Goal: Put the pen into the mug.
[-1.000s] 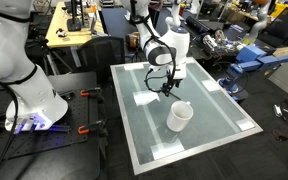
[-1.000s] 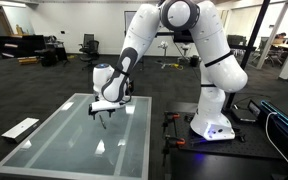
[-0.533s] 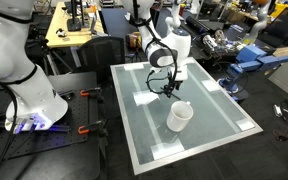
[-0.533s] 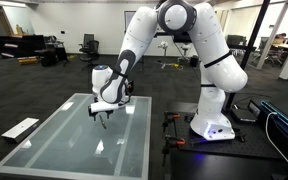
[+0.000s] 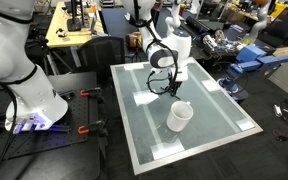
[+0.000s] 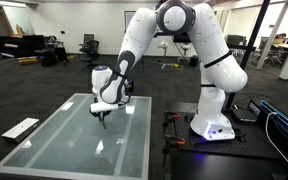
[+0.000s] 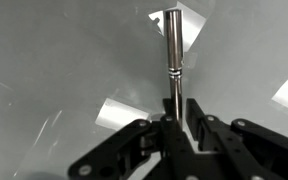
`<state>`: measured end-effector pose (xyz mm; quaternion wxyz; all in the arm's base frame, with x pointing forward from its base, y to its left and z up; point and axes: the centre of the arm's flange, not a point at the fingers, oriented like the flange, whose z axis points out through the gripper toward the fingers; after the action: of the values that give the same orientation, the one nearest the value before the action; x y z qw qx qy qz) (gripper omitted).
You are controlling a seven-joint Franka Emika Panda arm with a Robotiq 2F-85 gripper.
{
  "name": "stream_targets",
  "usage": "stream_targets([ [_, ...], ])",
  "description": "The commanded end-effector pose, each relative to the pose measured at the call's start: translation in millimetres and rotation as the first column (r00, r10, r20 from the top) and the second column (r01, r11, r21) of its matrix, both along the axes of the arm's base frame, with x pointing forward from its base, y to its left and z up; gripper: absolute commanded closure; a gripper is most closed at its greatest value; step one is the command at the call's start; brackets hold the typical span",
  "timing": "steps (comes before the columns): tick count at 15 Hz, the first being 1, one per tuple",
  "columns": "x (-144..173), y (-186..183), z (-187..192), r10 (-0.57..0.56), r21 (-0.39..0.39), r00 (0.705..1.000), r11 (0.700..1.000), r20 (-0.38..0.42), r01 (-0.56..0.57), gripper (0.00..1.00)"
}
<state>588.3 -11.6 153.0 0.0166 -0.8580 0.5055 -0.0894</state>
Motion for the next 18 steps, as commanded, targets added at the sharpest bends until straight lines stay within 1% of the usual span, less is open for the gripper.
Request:
stream_targets([
  [1, 4.6, -0.9, 0.4, -0.007, 0.004, 1.0, 1.0, -0.009, 0.007, 1.0],
  [4, -2.4, 2.1, 7.2, 0.001, -0.001, 1.0, 1.0, -0.013, -0.001, 0.97],
  [7, -23.3, 5.6, 26.9, 0.033, -0.029, 0.999, 0.999, -0.012, -0.033, 0.97],
  [11, -54.8, 11.7, 62.0, 0.142, -0.066, 0.99, 0.988, -0.009, -0.143, 0.97],
  [15, -86.2, 19.4, 100.5, 0.257, -0.101, 0.966, 0.961, 0.004, -0.256, 0.97],
  [17, -98.7, 21.4, 117.1, 0.33, -0.123, 0.944, 0.937, 0.008, -0.326, 0.97],
  [18, -104.7, 23.6, 126.9, 0.376, -0.128, 0.926, 0.919, 0.008, -0.372, 0.97],
])
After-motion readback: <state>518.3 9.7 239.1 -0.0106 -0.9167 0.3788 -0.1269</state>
